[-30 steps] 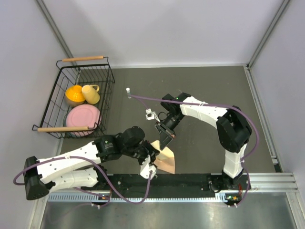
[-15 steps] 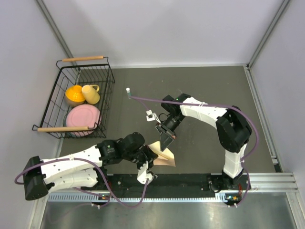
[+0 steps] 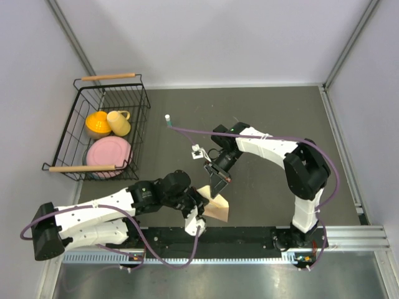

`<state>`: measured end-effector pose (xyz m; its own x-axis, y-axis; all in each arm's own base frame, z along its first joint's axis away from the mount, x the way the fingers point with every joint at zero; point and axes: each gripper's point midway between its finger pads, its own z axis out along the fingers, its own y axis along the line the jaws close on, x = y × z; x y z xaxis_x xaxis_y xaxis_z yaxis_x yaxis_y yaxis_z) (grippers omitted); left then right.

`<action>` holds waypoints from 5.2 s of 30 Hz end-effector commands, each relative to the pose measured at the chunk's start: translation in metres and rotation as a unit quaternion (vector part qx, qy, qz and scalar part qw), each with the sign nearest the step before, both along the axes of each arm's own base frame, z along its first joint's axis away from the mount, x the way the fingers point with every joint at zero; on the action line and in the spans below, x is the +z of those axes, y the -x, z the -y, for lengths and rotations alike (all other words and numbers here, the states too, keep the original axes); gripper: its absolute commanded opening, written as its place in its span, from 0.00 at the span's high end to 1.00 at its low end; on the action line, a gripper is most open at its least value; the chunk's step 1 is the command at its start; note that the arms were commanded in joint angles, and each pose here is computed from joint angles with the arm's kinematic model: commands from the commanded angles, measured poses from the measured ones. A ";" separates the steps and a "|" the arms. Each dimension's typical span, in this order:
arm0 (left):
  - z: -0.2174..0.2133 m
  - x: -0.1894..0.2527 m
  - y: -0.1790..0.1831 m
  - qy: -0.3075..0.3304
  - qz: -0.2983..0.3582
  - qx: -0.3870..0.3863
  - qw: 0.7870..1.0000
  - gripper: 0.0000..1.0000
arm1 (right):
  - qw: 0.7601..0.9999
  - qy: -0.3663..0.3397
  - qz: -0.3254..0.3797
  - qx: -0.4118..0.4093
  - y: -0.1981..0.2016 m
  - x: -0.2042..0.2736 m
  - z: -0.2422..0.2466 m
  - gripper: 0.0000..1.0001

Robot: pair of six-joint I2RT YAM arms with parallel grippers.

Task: Place the letter into the envelope and seal it
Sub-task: Place the letter in the envelope, then place the envelope at the center of the board.

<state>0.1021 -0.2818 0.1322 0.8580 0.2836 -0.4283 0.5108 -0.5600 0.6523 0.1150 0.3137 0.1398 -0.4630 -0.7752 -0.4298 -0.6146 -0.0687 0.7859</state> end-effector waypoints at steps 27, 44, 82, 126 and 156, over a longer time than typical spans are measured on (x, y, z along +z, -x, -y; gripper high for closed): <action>-0.002 0.016 -0.016 0.095 -0.317 0.130 0.935 1.00 | 0.993 -0.116 0.023 0.023 0.012 0.035 0.000 1.00; -0.008 -0.001 -0.021 0.109 -0.383 0.184 0.898 1.00 | 0.992 -0.127 0.005 -0.009 -0.005 0.032 0.005 1.00; -0.008 -0.043 -0.014 0.059 -0.086 0.068 0.992 0.21 | 0.995 -0.092 -0.033 -0.036 -0.020 0.008 0.007 1.00; -0.078 0.095 -0.211 0.191 -0.496 0.581 0.617 0.01 | 0.898 0.234 0.144 -0.344 -0.260 -0.101 0.218 1.00; -0.172 0.021 -0.432 0.147 -0.261 0.758 0.580 0.21 | 0.881 0.235 0.060 -0.407 -0.193 -0.081 0.196 0.44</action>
